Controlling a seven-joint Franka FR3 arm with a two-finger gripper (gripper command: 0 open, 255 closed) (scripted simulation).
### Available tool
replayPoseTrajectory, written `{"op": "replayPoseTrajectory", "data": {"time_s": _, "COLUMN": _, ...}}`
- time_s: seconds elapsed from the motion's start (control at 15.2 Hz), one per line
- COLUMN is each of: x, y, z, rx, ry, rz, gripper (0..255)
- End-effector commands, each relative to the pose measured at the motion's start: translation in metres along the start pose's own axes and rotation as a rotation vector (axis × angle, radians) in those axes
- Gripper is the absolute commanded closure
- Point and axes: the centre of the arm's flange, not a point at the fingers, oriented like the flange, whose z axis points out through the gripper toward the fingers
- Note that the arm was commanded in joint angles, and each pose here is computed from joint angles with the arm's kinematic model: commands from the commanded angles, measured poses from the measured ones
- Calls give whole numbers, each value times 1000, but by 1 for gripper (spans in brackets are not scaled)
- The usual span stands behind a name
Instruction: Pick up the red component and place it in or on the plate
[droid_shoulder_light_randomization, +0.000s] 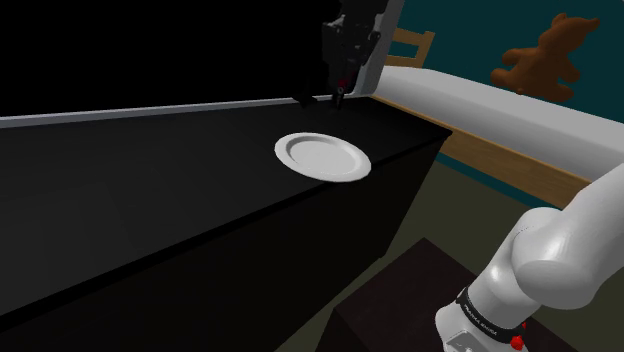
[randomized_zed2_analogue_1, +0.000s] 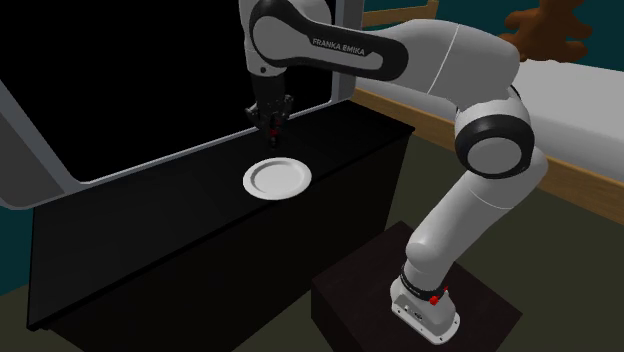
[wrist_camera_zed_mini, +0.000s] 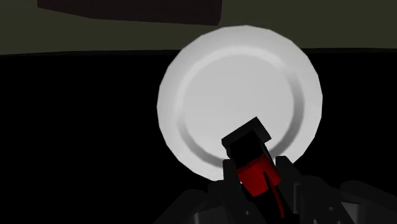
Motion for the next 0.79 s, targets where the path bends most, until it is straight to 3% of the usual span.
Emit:
{"op": "replayPoseTrajectory", "data": {"time_s": 0.0, "x": -2, "y": -3, "z": 10, "rx": 0, "ry": 0, "rz": 1, "gripper": 255}}
{"op": "replayPoseTrajectory", "data": {"time_s": 0.73, "x": -6, "y": -5, "z": 68, "rx": 0, "ry": 0, "rz": 1, "gripper": 255}}
